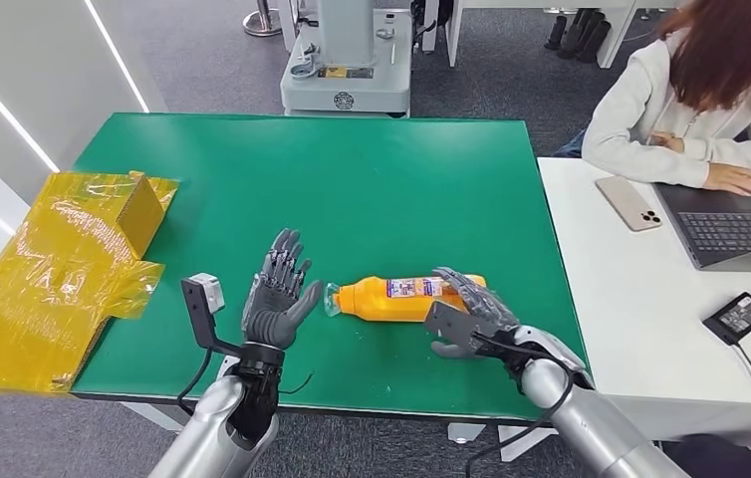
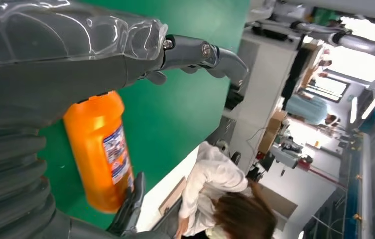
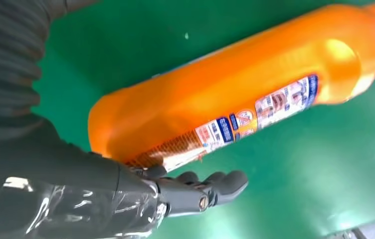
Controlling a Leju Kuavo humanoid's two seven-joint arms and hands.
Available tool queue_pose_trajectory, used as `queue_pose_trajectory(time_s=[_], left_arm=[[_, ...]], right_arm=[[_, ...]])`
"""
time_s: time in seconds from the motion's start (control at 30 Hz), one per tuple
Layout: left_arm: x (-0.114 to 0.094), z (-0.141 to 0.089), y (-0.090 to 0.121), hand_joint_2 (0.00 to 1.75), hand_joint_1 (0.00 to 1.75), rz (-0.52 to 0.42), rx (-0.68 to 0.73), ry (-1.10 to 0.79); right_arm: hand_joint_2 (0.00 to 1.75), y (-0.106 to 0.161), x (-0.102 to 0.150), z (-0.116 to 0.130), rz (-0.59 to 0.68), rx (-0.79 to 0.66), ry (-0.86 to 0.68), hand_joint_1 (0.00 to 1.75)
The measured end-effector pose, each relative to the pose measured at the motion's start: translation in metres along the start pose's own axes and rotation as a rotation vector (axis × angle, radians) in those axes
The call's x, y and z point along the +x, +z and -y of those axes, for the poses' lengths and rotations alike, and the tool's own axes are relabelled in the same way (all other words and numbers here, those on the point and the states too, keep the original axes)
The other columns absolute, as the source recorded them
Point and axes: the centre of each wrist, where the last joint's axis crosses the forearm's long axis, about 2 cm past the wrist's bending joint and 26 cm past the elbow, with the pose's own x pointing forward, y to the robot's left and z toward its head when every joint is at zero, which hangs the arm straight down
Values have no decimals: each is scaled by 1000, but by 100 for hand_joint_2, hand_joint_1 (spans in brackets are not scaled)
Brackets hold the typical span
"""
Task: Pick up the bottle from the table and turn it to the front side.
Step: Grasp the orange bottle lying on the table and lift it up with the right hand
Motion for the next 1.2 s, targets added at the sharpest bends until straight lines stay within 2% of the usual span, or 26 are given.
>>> queue_pose_trajectory(time_s=[0.1,0.23,0.43,0.53,0.63,0.9,1.0,1.2], left_arm=[[-3,-5,2,175,0,-15,10,24],[-5,-11,5,175,0,-5,34,2],[-5,-16,8,175,0,82,90,-141],[-2,-14,5,175,0,138,104,-220],[4,-11,0,175,0,182,105,-263],[11,-8,-8,175,0,209,92,-227],[12,-7,-11,175,0,189,80,-177],[11,-7,-16,175,0,149,67,-105]], right_arm=[[175,-1,-1,0,3,-12,55,0],[175,0,-2,-7,90,-125,73,0],[175,5,13,-5,316,-365,-14,0],[175,5,26,6,359,-437,-46,0],[175,5,32,14,352,-451,-57,0],[175,-6,19,31,220,-285,-105,0],[175,-13,13,39,127,-159,-113,0],[175,-25,9,61,-13,52,-25,0]])
